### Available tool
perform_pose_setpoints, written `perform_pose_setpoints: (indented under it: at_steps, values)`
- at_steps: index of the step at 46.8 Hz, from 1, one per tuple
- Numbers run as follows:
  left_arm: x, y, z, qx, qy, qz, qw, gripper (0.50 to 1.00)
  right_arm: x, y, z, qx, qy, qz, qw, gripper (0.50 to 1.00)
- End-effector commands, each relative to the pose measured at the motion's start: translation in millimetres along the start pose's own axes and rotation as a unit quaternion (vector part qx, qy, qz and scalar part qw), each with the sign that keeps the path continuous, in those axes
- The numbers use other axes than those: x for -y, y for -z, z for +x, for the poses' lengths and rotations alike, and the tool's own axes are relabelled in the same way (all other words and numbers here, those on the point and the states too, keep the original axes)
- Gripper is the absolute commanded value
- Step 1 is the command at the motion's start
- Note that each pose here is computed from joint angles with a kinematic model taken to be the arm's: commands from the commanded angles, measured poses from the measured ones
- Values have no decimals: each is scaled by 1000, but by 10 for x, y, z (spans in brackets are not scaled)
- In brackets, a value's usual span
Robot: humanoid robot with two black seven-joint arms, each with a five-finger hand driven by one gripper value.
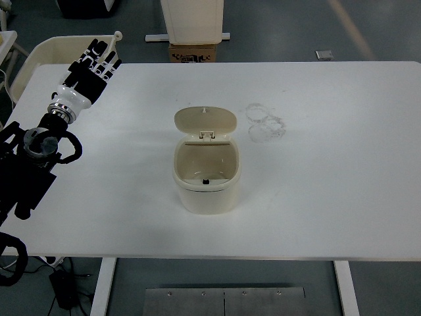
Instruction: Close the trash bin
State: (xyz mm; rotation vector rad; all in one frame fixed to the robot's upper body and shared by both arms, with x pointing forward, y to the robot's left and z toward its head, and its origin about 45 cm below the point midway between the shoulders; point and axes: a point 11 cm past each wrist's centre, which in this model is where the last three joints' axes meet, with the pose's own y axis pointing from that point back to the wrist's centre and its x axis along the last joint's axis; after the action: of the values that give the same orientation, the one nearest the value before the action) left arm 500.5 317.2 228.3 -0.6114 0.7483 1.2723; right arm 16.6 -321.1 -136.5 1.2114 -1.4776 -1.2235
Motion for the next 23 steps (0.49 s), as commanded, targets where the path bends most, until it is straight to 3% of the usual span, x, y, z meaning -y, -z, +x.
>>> perform_pose_setpoints:
  at_steps: [1,16,23]
  values:
    - [23,11,-61,-3,8,1,1000,1000,0,0,0,0,0,0,1000,993]
    - [-12,-217,-272,12,5,7,1000,1000,0,0,0,0,0,0,1000,993]
    - [-45,-413,-523,35,34,12,999,1000,0,0,0,0,0,0,1000,993]
